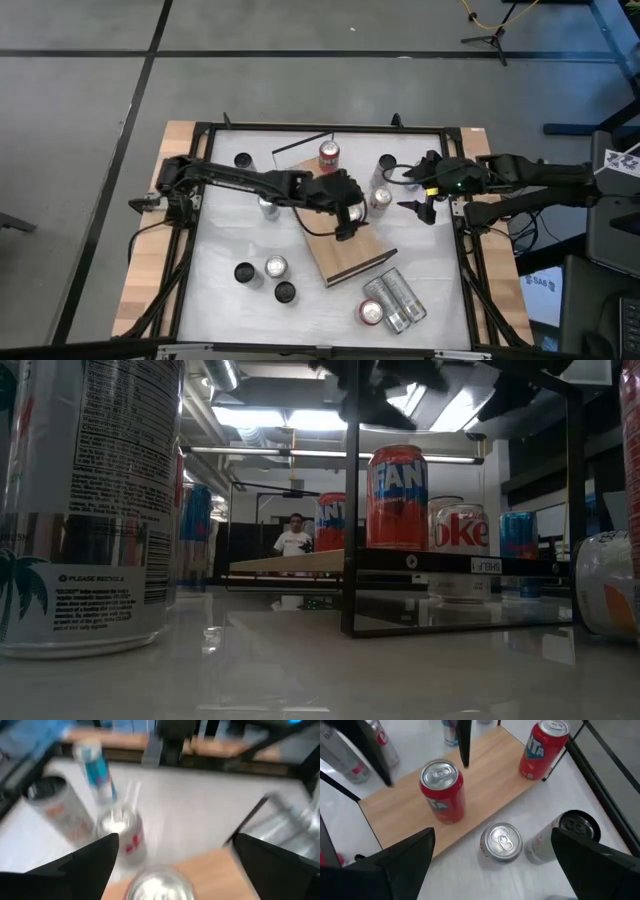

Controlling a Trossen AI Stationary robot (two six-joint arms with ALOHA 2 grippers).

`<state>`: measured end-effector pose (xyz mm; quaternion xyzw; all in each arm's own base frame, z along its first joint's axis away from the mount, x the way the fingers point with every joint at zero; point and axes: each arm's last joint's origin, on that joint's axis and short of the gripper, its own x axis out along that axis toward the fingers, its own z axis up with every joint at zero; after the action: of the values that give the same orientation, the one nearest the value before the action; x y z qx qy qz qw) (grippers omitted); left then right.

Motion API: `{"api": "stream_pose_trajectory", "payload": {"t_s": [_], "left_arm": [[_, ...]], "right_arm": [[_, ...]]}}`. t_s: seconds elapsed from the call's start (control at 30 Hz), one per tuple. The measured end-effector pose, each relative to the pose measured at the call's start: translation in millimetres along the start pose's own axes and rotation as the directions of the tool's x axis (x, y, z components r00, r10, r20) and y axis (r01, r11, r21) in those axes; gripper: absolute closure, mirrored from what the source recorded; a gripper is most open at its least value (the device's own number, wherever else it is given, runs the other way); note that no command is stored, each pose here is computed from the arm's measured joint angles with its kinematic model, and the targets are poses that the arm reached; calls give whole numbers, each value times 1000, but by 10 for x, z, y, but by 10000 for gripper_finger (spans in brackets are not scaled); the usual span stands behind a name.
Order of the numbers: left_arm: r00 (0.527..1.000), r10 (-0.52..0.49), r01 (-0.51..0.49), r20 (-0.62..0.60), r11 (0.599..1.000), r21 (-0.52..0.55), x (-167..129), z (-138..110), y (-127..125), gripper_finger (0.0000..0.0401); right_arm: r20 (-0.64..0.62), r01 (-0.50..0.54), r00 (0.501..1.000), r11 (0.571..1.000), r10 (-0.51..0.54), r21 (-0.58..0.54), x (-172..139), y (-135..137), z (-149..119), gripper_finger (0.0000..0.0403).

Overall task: Place canned beverage on shelf
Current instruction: Align the left orange soda can with the other orange soda can

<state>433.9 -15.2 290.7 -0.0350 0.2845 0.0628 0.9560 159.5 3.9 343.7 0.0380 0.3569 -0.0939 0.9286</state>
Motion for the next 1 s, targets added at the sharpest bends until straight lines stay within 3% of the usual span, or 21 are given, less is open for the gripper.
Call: {"api": "stream_pose_trajectory", "payload": {"t_s": [0.4, 0.73, 1.0], "left_arm": [[978, 55, -65, -200, 997, -43, 128, -247, 25, 5], [972, 67, -77, -225, 996, -38, 122, -272, 31, 7], [970, 69, -79, -232, 996, -37, 120, -279, 32, 59]], "right_arm": [[-5, 0, 1000, 1000, 0, -1, 11, -9, -63, 10], [-6, 0, 1000, 1000, 0, -2, 13, -9, -62, 10], [-6, 0, 1000, 1000, 0, -2, 14, -8, -62, 10]]}}
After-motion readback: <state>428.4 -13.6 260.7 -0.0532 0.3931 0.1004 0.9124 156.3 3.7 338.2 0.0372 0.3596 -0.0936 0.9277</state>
